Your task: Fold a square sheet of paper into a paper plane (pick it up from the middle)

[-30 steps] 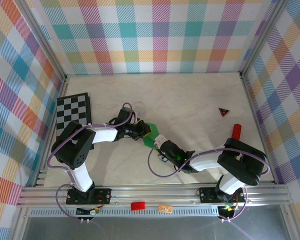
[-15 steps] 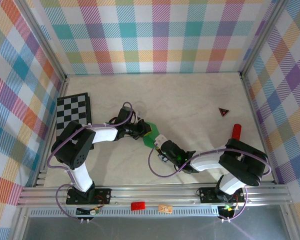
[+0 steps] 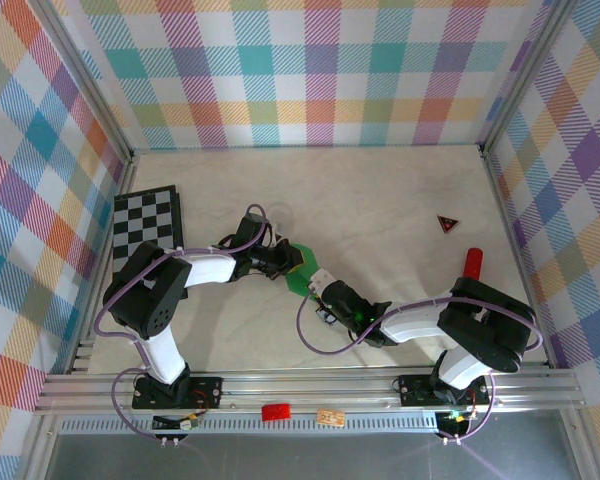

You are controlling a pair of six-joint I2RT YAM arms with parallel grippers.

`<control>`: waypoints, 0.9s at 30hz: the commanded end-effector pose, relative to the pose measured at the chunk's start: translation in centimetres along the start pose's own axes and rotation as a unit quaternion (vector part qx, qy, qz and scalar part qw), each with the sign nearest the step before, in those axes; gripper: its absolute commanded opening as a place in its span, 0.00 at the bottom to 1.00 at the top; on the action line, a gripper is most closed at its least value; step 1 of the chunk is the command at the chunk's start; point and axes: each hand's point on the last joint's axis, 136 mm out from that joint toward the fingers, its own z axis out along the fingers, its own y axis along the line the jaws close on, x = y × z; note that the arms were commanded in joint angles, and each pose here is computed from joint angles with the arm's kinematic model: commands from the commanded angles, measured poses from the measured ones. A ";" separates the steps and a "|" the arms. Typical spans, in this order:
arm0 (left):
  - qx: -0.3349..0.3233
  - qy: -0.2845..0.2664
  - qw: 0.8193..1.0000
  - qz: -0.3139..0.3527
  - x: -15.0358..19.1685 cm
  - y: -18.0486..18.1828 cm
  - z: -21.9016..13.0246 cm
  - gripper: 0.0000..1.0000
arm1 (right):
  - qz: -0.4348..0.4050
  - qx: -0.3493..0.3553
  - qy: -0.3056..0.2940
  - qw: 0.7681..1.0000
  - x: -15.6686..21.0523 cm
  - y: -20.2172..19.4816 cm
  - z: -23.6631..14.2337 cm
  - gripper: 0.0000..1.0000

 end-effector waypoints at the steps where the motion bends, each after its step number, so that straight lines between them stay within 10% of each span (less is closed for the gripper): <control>1: 0.005 -0.004 1.000 0.019 -0.1 -1.4 -0.4 0.11 | 0.021 -0.009 -0.015 1.000 -0.8 0.1 -0.2 0.12; 16: -0.066 -0.074 0.994 0.041 -1.4 -0.6 -3.8 0.45 | 0.070 -0.053 0.017 0.996 0.3 1.1 1.0 0.13; 27: -0.089 -0.107 0.989 0.050 -1.8 -0.5 -5.8 0.48 | 0.105 -0.087 0.033 0.990 0.7 1.6 1.6 0.13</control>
